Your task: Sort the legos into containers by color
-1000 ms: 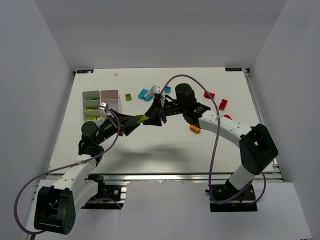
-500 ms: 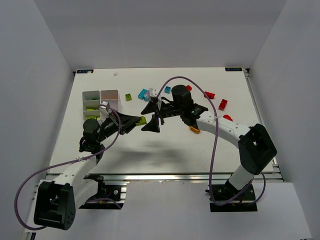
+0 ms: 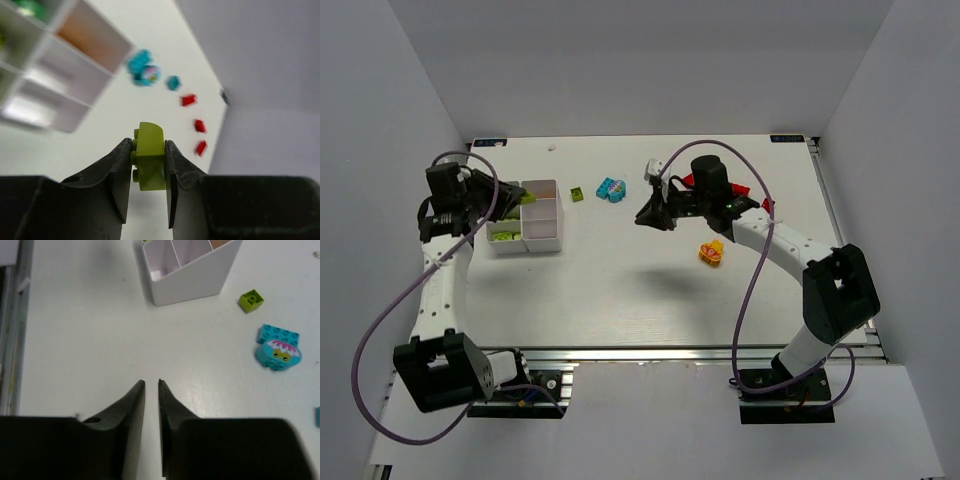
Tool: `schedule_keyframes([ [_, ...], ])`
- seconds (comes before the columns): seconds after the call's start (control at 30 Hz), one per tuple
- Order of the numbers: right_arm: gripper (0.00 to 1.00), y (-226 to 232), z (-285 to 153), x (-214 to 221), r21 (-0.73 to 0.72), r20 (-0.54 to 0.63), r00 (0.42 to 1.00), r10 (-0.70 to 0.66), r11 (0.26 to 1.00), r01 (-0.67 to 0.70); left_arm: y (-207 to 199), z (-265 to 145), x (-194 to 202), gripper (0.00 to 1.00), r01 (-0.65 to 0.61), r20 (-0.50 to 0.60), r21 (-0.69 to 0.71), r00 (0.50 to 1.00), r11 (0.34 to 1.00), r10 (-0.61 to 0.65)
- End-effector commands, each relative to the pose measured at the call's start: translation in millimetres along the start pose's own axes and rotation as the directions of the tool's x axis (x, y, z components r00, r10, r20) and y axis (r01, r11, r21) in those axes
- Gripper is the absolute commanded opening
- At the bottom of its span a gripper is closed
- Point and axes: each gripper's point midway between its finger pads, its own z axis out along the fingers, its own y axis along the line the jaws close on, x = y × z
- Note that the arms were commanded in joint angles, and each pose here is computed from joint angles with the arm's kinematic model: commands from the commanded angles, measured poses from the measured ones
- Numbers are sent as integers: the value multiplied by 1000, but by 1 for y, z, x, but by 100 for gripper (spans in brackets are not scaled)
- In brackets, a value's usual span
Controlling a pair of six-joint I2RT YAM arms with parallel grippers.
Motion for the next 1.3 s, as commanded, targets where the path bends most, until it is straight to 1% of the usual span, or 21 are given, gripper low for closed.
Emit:
schedule_keyframes([
  [0.0, 17, 0, -14, -9, -14, 17, 1000, -1, 1000, 1, 65, -6, 1, 0, 74, 5, -329, 997, 941, -76],
  [0.03, 3, -2, -15, -9, -11, 18, 1000, 6, 1000, -6, 71, -6, -8, 0, 100, 43, -360, 995, 927, -91],
  [0.07, 0, -4, -17, -8, -2, 17, 1000, 11, 1000, -11, 72, -3, -13, 0, 130, 63, -367, 991, 921, -115],
  [0.1, 0, -6, -18, -8, 2, 19, 1000, 13, 1000, -13, 71, -2, -18, 0, 147, 82, -373, 989, 916, -126],
  [0.17, 0, -8, -19, -8, 10, 25, 1000, 18, 1000, -18, 86, 3, -27, 0, 196, 126, -430, 980, 882, -156],
  [0.27, 0, -11, -19, -7, 17, 28, 999, 24, 1000, -24, 97, 12, -40, 0, 243, 178, -465, 968, 851, -178],
  [0.43, 0, -14, -20, -7, 20, 31, 999, 22, 1000, -22, 105, 25, -54, 0, 276, 228, -474, 956, 836, -187],
  [0.47, 0, -15, -21, -6, 23, 31, 999, 22, 999, -23, 113, 29, -59, 0, 281, 248, -495, 953, 822, -176],
  [0.77, 0, -24, -34, -1, 56, 35, 999, 28, 998, -30, 129, 54, -76, 0, 304, 288, -515, 942, 801, -172],
  [0.87, 0, -25, -37, 1, 62, 35, 999, 32, 997, -35, 132, 62, -78, 8, 310, 289, -515, 941, 799, -178],
  [0.9, 0, -25, -38, 3, 64, 33, 999, 36, 997, -38, 132, 64, -79, 16, 313, 291, -514, 940, 799, -180],
  [0.93, 0, -25, -40, 3, 68, 34, 999, 35, 997, -37, 133, 64, -79, 20, 318, 294, -514, 938, 796, -185],
  [1.03, 0, -25, -43, 5, 77, 36, 999, 33, 996, -36, 130, 64, -83, 35, 321, 307, -505, 934, 801, -181],
  [1.23, 0, -23, -47, 6, 82, 35, 999, 30, 996, -32, 128, 63, -82, 54, 327, 308, -498, 932, 803, -189],
  [1.27, 0, -23, -47, 6, 82, 34, 999, 28, 996, -31, 127, 61, -81, 61, 328, 309, -494, 932, 805, -191],
])
